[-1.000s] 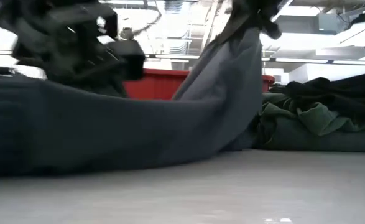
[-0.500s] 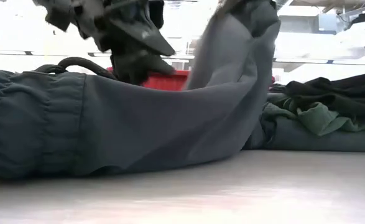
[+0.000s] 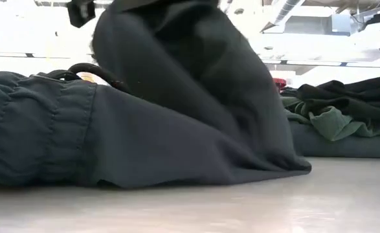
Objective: Fold laundry
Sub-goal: Fold the black shorts
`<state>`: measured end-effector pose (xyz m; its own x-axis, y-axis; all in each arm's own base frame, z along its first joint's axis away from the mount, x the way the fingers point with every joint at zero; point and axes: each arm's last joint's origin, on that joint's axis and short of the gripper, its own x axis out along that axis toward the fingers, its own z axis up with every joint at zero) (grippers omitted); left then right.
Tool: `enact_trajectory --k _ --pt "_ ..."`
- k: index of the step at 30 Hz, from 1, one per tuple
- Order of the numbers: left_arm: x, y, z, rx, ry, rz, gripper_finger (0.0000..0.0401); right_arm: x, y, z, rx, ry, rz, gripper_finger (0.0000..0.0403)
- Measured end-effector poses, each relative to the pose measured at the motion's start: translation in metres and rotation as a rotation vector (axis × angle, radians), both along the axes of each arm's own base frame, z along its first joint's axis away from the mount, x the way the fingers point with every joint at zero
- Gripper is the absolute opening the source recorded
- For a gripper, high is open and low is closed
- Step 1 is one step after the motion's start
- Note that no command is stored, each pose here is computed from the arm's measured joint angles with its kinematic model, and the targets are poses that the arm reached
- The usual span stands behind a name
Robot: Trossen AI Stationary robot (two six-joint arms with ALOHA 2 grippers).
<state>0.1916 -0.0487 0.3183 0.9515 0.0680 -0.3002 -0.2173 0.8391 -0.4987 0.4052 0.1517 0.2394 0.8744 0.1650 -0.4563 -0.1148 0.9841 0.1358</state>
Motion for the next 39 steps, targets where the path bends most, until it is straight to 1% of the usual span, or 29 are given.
enact_trajectory --k 3,6,7,9,11,13,16,19,21,23,25,26,28,31,33,35,39 --pt "-0.016 0.001 0.003 -0.01 0.007 0.038 0.0087 0.019 0.02 -0.02 0.021 0.101 0.124 0.0046" --pt "-0.019 -0.001 -0.001 -0.009 0.049 0.06 0.0087 0.033 0.034 -0.03 0.018 0.189 0.175 0.0083" --pt "-0.017 -0.003 -0.004 -0.012 0.064 0.06 0.0087 0.036 0.037 -0.033 0.014 0.226 0.181 0.0094" --pt "-0.009 -0.009 -0.011 -0.005 0.104 0.051 0.0087 0.043 0.04 -0.031 0.033 0.266 0.187 0.0114" --pt "0.002 -0.015 -0.021 0.0 0.16 0.025 0.0087 0.044 0.036 -0.022 0.042 0.331 0.175 0.0132" --pt "0.013 -0.022 -0.033 0.008 0.213 -0.008 0.0087 0.044 0.03 -0.012 0.071 0.383 0.129 0.015" --pt "0.028 -0.031 -0.044 0.026 0.232 -0.036 0.0087 0.033 0.019 0.006 0.106 0.479 0.081 0.0179" --pt "0.042 -0.038 -0.053 0.049 0.23 -0.084 0.0087 0.017 0.01 0.039 0.127 0.477 0.086 0.0206" --pt "0.049 -0.042 -0.065 0.058 0.283 -0.118 0.0087 0.0 0.007 0.059 0.108 0.485 0.063 0.022" --pt "0.056 -0.046 -0.078 0.053 0.346 -0.162 0.0087 -0.022 0.004 0.062 0.044 0.533 -0.022 0.0226" --pt "0.061 -0.05 -0.092 0.045 0.415 -0.208 0.0087 -0.042 -0.003 0.05 0.007 0.602 -0.13 0.0228" --pt "0.064 -0.052 -0.099 0.04 0.444 -0.231 0.0087 -0.051 -0.008 0.04 0.022 0.622 -0.174 0.0227" --pt "0.068 -0.055 -0.11 0.04 0.494 -0.253 0.0087 -0.064 -0.019 0.021 0.061 0.61 -0.255 0.0226" --pt "0.072 -0.058 -0.121 0.046 0.53 -0.258 0.0086 -0.08 -0.031 -0.003 0.118 0.546 -0.363 0.0225" --pt "0.072 -0.059 -0.122 0.056 0.535 -0.258 0.0086 -0.09 -0.035 -0.014 0.125 0.535 -0.396 0.0224" --pt "0.072 -0.06 -0.122 0.075 0.532 -0.263 0.0086 -0.099 -0.034 -0.02 0.094 0.524 -0.397 0.0224" --pt "0.07 -0.063 -0.121 0.09 0.526 -0.283 0.0086 -0.111 -0.028 -0.03 -0.081 0.512 -0.396 0.0224"
